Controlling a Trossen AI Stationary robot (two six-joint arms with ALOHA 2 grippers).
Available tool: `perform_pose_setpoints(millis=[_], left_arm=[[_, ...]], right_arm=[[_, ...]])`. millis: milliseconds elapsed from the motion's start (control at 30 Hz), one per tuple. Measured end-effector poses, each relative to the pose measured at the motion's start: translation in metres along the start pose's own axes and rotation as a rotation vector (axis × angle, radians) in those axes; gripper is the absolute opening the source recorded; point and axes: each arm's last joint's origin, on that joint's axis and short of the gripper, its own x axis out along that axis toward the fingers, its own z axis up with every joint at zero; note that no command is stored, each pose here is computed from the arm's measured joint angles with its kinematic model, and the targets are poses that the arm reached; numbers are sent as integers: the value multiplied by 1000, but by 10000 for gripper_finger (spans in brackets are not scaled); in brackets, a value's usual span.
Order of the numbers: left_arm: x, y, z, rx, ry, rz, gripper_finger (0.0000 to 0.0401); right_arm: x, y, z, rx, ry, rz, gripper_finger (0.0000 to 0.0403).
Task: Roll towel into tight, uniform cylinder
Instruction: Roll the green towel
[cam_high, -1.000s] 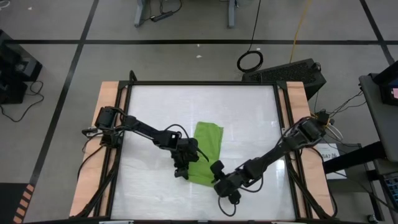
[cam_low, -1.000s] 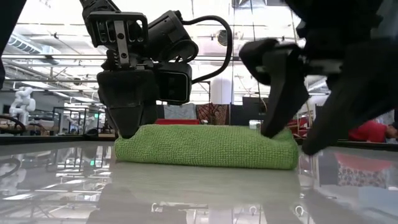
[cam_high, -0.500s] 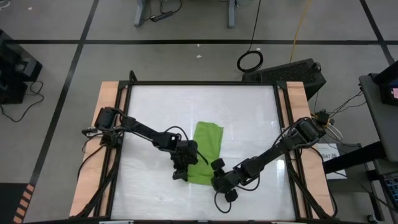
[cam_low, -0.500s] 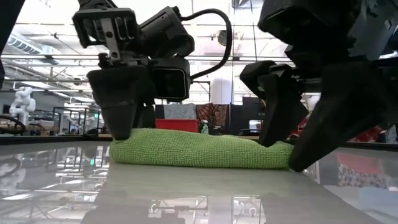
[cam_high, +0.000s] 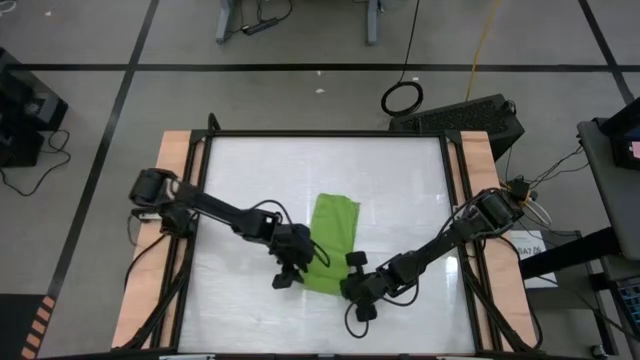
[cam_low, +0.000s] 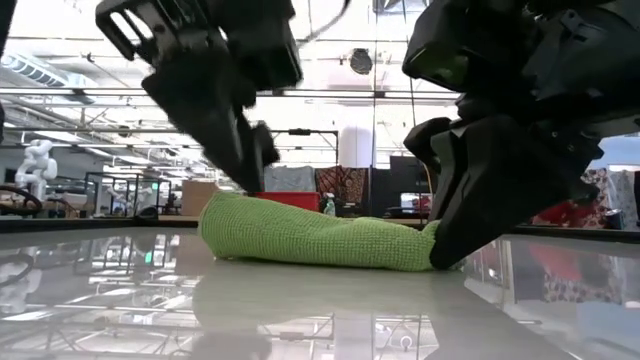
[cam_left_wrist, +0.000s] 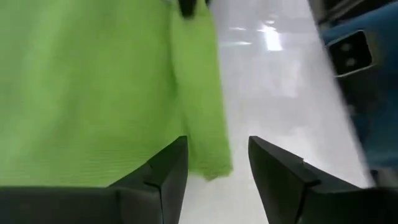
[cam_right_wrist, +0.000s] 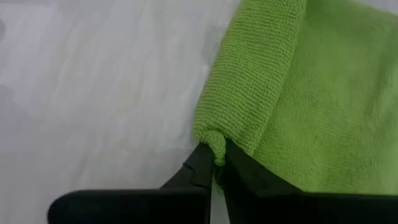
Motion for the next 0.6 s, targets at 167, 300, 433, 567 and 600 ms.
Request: perform_pose_setpoints(millis=[167, 300, 433, 567, 600], left_arm=[[-20, -25, 4, 251, -57, 176, 167], [-13, -46, 1, 454, -57, 188, 167], [7, -55, -10, 581, 1, 233, 167], [25, -53, -15, 619, 30, 265, 167], [28, -51, -17, 619, 41, 265, 169]], right_arm=[[-3, 2, 0, 19, -3, 16, 4], [-4, 3, 1, 49, 2, 46, 3], [-4, 4, 2, 66, 1, 75, 2], [-4, 5, 2, 91, -4, 83, 1], [-4, 5, 2, 95, -6, 84, 1]])
